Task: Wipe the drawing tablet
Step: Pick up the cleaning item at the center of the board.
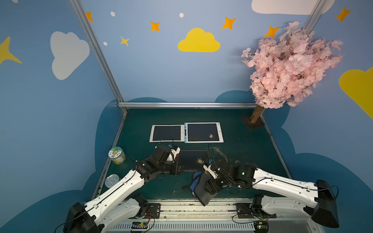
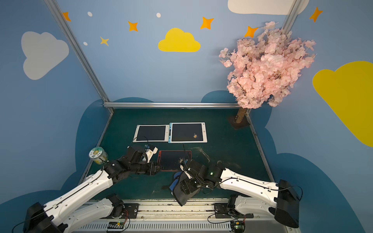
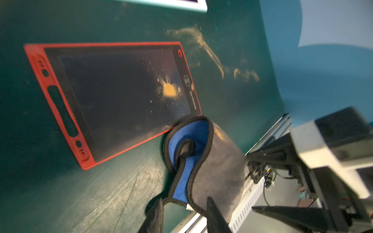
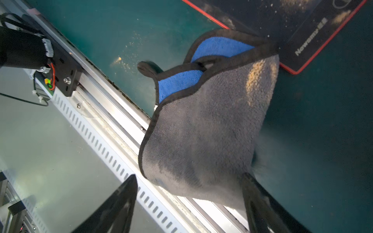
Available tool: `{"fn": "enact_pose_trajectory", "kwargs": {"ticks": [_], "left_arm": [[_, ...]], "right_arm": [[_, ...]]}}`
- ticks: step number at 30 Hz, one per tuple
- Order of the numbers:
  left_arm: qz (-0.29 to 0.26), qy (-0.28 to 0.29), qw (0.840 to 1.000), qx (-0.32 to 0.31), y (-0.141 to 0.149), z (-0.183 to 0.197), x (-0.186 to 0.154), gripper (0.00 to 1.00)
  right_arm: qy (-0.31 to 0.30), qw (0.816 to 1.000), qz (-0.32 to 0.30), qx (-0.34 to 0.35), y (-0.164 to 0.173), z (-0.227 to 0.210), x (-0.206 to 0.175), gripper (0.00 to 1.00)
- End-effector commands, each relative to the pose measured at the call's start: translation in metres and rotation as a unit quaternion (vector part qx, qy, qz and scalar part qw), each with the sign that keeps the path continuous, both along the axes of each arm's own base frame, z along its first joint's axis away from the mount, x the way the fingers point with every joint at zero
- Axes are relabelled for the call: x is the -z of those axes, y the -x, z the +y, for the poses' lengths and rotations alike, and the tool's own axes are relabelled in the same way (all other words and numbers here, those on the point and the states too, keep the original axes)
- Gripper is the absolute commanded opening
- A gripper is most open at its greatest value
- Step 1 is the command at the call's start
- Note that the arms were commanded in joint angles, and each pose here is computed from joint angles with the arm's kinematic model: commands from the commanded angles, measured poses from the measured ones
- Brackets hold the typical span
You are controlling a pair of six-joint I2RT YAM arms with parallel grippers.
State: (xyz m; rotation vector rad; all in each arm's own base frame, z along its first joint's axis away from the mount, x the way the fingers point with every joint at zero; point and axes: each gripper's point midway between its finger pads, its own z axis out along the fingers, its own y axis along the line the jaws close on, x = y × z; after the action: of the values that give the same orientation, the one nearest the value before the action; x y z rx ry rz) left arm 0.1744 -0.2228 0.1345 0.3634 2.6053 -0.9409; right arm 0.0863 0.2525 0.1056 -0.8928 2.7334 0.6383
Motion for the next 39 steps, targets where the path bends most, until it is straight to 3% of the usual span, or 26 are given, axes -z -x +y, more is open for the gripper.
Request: {"fn": "enact_pose_trajectory", "kwargs": {"ticks": [1,11,18,33,39], "left_arm": [[-0.001,-0.061,0.998,0.02,0.011,-0.004,0.018,0.35],[-0.019,-0.171,0.976,0.133,0.036,-0.054,0.054,0.4],[0.001,-0.261,0.952,0.162,0.039,-0.054,0.085,0.39],[0.014,-0.298,0.939,0.174,0.042,-0.048,0.107,0.38],[-0.015,-0.29,0.945,0.153,0.033,-0.046,0.087,0.38]], "right_arm": [[-0.016,0.999,-0.001,0.029,-0.005,-0.001,0.0,0.8],[-0.041,0.997,0.037,0.06,-0.006,-0.008,0.015,0.73],[-0.033,0.996,0.038,0.067,-0.007,-0.017,0.016,0.71],[-0.069,0.993,-0.019,0.097,-0.022,-0.043,0.0,0.72],[-0.069,0.993,0.026,0.095,-0.011,-0.038,0.016,0.73]]}}
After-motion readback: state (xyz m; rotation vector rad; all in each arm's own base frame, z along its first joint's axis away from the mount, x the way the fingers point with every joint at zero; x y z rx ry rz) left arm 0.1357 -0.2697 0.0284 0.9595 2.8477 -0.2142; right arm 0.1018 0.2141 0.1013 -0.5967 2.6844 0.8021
